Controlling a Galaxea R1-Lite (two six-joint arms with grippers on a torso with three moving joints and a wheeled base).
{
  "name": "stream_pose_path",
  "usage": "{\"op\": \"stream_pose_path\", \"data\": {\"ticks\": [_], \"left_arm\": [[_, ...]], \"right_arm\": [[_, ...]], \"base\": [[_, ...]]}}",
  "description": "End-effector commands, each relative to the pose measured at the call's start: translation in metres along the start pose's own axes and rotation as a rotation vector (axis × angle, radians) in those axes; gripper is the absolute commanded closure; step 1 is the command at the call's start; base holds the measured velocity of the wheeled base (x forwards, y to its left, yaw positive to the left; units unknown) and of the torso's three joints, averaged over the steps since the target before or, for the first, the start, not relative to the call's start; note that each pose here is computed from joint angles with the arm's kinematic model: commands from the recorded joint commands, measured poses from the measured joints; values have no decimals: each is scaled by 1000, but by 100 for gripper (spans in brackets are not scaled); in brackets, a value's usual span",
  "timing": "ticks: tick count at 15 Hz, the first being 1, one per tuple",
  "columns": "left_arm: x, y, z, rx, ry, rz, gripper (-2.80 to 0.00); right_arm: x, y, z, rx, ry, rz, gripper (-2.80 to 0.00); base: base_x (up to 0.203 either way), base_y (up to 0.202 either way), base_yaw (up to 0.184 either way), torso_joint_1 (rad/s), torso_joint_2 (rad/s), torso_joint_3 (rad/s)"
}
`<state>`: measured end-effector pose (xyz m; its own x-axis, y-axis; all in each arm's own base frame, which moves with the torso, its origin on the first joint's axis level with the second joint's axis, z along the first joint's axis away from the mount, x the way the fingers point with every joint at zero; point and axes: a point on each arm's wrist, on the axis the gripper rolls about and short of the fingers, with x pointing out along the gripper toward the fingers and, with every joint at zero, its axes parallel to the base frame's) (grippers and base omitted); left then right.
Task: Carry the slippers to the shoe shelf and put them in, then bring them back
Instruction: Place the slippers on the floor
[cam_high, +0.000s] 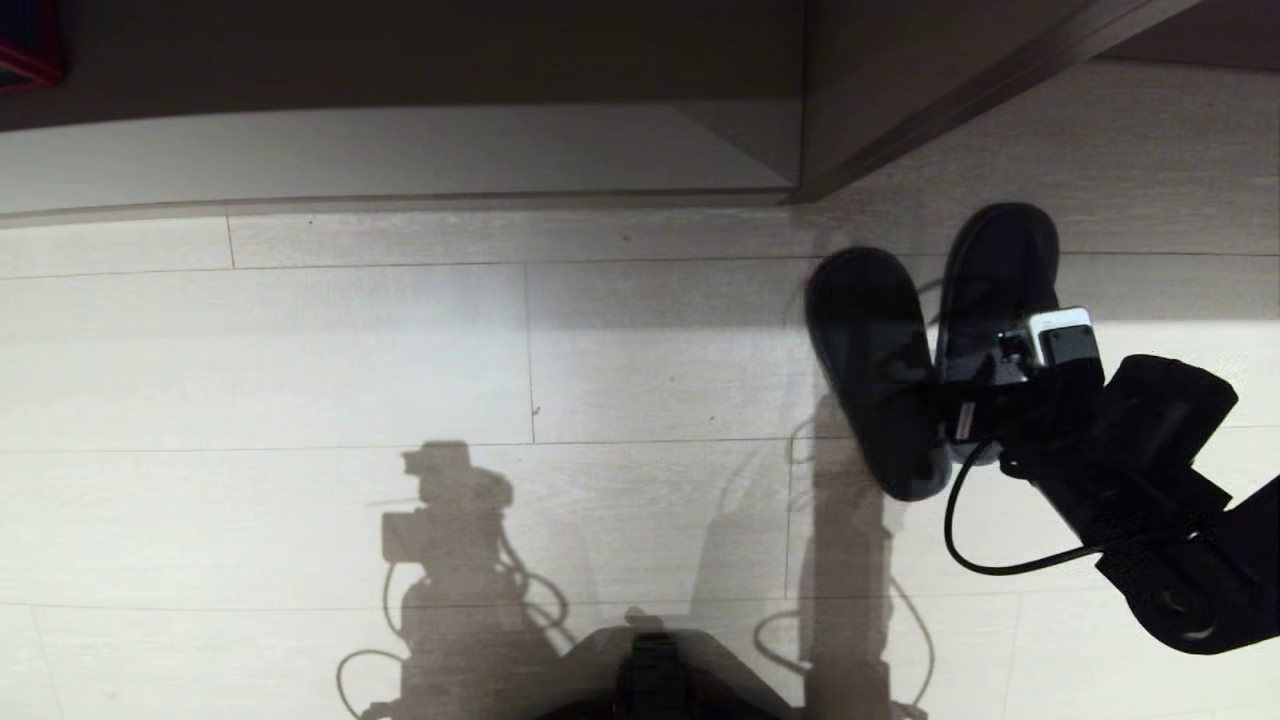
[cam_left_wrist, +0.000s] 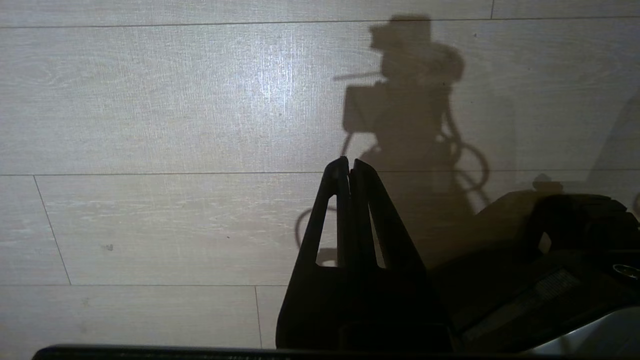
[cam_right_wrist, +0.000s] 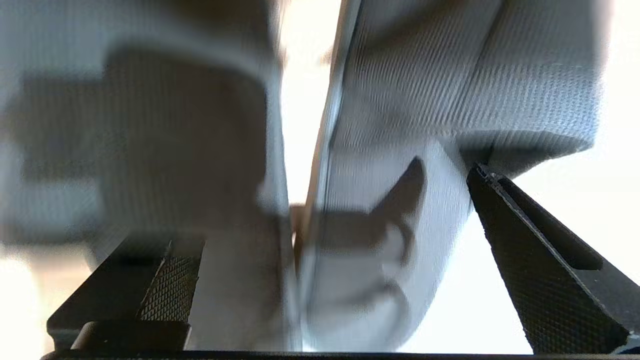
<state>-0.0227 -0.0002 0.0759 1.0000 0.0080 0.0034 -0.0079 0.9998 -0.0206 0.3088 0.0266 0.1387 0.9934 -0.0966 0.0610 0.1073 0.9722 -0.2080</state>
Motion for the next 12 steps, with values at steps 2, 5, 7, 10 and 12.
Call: {"op": "stream_pose_path", "data": {"ticks": [2, 5, 7, 10, 12], "left_arm": [[0, 0, 0, -1, 0, 0, 0], [0, 0, 0, -1, 0, 0, 0], [0, 0, 0, 1, 0, 0, 0], [0, 0, 0, -1, 0, 1, 0], [0, 0, 0, 0, 0, 0, 0]], "right_arm": [[-23, -3, -6, -24, 53, 14, -280], [-33, -3, -14, -46, 93, 25, -280], [-40, -3, -20, -70, 124, 41, -280], [-53, -3, -23, -64, 129, 132, -280], [-63, -3, -17, -28, 93, 223, -280]], "base": [[0, 0, 0, 0, 0, 0], [0, 0, 0, 0, 0, 0], [0, 0, 0, 0, 0, 0], [0, 0, 0, 0, 0, 0], [0, 0, 0, 0, 0, 0]]}}
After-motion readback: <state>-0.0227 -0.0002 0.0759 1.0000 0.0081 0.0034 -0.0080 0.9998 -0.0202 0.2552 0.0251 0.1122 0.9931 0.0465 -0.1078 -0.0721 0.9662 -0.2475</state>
